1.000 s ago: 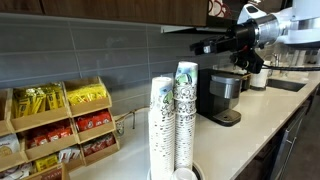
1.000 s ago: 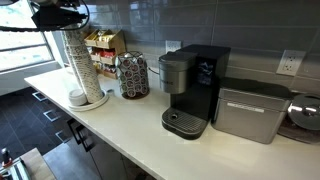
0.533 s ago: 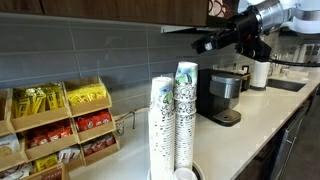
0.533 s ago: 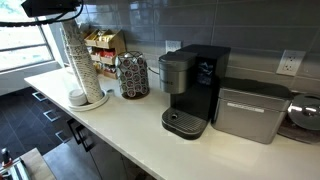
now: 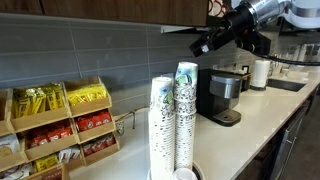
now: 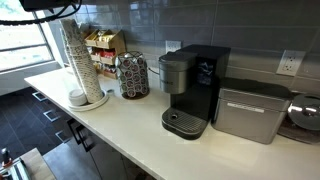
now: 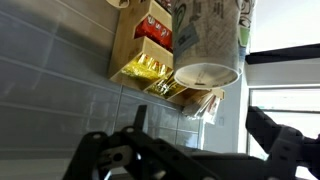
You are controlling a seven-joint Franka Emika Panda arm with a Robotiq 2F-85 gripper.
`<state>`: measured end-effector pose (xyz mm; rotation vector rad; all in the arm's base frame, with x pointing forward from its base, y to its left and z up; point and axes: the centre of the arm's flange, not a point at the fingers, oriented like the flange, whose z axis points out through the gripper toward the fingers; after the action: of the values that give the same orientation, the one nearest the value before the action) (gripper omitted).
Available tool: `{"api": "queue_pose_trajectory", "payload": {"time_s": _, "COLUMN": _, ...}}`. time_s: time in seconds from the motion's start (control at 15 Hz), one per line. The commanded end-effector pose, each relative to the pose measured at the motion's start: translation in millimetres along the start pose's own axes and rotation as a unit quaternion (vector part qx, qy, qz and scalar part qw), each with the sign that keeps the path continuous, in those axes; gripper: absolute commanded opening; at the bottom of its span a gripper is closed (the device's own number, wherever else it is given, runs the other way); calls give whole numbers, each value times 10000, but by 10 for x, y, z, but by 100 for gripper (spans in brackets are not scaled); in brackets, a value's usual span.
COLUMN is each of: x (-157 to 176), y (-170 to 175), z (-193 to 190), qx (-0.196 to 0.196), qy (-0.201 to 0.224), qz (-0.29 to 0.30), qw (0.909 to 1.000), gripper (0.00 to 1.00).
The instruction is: Stack the coffee cup on top of the right stacked cups
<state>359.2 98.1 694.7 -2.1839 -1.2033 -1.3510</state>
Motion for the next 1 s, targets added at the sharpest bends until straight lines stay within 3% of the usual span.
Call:
{"api": "queue_pose_trajectory", "payload": {"time_s": 0.0, "x": 229, "y": -11, "z": -126, "qx": -18, "qy": -380, "qz": 196, "qw": 9991, "gripper": 100}}
{"api": "queue_pose_trajectory", "payload": {"time_s": 0.33, "x": 516, "y": -96, "z": -379, "qx": -413, "qy": -994, "qz": 542, "qw": 9927, "gripper": 100}}
{"api": "queue_pose_trajectory", "payload": {"time_s": 0.93, "x": 762, "y": -287, "z": -660, "qx": -599, "qy": -2060, "qz": 1011, "qw": 9715, "gripper": 100}}
